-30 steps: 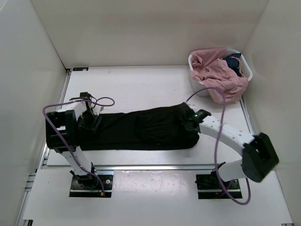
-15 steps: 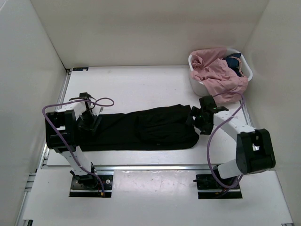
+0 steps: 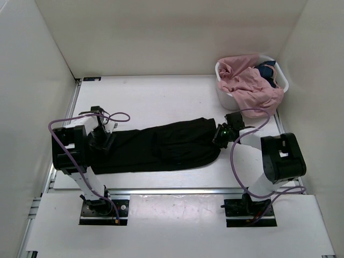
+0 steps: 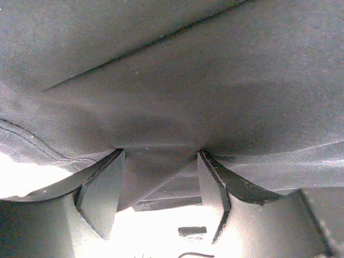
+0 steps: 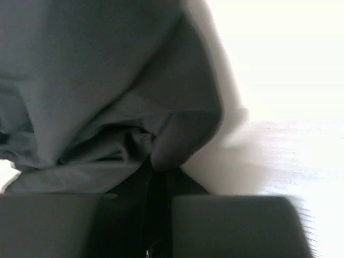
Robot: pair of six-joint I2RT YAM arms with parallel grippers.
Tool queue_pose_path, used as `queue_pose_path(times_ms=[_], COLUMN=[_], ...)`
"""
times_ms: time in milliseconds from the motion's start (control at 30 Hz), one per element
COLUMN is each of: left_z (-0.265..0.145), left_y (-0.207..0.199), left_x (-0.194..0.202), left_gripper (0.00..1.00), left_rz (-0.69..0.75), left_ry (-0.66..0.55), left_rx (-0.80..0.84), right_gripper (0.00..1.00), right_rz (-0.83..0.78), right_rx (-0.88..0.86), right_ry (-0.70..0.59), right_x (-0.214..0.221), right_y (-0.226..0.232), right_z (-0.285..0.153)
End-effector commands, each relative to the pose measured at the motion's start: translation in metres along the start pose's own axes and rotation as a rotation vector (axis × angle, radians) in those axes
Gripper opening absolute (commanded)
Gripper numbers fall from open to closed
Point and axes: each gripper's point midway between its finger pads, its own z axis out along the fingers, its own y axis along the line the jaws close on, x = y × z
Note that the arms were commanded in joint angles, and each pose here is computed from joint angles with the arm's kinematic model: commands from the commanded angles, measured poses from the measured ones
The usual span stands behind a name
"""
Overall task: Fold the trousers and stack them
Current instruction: Fold the trousers
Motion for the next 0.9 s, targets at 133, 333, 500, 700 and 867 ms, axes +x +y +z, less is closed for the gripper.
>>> queue_pose_path(times_ms=[133, 333, 500, 700, 867], left_z=[-0.028, -0.093, -0.111, -0.065, -0.055], left_y=[0.003, -0.004, -0.015, -0.059, -0.107], left_x=[-0.021, -0.06, -0.076, -0.074, -0.08], left_gripper=[0.67, 0.7, 0.77, 0.77, 0.77], left_rz=[-0.007, 0.004, 0.02, 0.014, 0.098], left_ry=[-0.103, -0.308, -0.371, -0.238, -0.216], left_rx=[0.017, 0.084, 0.147, 0.322, 0.462], right_gripper=[0.0, 0.0, 0.0, 0.0, 0.0], right_rz=[0.129, -0.018, -0.203, -0.446, -0.677], right_rx=[0.129, 0.356, 0.514, 0.687, 0.671], right_ry=[0.053, -0.121, -0.193, -0.197, -0.204], right_x=[0.023, -0.032, -0.069, -0.089, -0.05], right_y=[-0.05, -0.05, -0.04, 0.033, 0.141], right_z=[-0.009, -0.098, -0.176, -0.22, -0.194])
